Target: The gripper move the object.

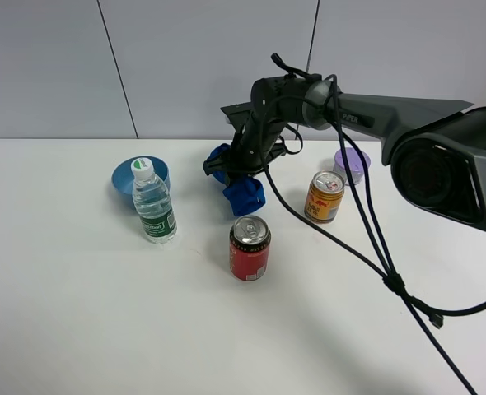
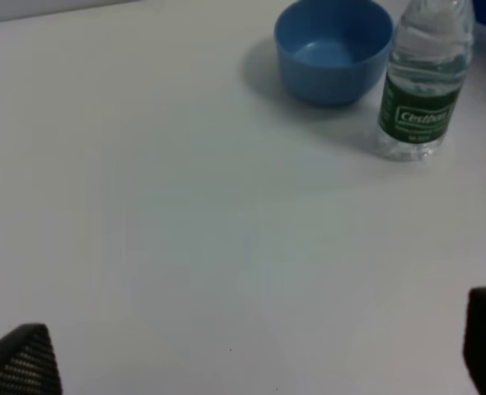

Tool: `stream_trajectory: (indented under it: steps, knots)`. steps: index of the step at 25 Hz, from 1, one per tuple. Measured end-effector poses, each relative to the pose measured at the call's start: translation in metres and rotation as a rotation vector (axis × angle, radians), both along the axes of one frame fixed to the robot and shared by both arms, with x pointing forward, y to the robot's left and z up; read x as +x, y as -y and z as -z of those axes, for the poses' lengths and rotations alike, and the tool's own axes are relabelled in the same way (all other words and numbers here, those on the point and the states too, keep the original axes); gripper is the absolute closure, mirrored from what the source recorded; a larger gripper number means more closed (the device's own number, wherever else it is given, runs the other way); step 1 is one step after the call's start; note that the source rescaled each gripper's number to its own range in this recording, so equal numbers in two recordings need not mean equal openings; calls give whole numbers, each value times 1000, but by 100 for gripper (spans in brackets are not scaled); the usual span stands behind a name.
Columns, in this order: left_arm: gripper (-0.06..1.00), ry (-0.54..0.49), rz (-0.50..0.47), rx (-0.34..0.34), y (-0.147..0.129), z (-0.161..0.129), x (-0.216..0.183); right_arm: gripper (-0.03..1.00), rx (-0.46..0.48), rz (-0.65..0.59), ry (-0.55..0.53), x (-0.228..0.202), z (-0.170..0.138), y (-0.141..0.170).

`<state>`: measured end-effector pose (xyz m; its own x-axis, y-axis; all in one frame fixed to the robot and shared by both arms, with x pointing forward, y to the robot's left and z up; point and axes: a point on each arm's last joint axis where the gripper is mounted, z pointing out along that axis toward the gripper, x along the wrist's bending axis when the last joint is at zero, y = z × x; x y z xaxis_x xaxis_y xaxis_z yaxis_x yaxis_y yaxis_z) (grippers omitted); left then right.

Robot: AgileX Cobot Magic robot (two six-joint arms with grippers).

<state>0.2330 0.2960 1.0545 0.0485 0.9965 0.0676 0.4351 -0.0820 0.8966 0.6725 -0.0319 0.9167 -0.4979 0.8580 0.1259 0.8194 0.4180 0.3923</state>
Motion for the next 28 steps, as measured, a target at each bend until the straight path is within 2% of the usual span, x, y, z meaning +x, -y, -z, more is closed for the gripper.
stream_trajectory:
  steps: [4, 5, 9, 10, 12, 15, 20, 23, 28]
  knots:
    - [-6, 0, 0, 0, 0, 0, 0, 96, -15, 6, 12, 1, 0, 1]
    - [-6, 0, 0, 0, 0, 0, 0, 88, -20, 4, 16, 1, 0, 2]
    - [-6, 0, 0, 0, 0, 0, 0, 22, -19, 10, 17, 1, 0, 1]
    - [-6, 0, 0, 0, 0, 0, 0, 12, -22, 8, 19, 1, 0, 1]
    - [-6, 0, 0, 0, 0, 0, 0, 3, -27, 1, 23, 0, 0, -1]
    - [-6, 0, 0, 0, 0, 0, 0, -2, -30, -15, 25, -3, 0, -6]
    - [-6, 0, 0, 0, 0, 0, 0, -3, -48, -34, 7, -10, -8, -9]
    - [-6, 0, 0, 0, 0, 0, 0, -3, -68, -48, -23, -19, -35, -4]
    - [-6, 0, 0, 0, 0, 0, 0, -3, -102, -98, -50, -44, -101, 12]
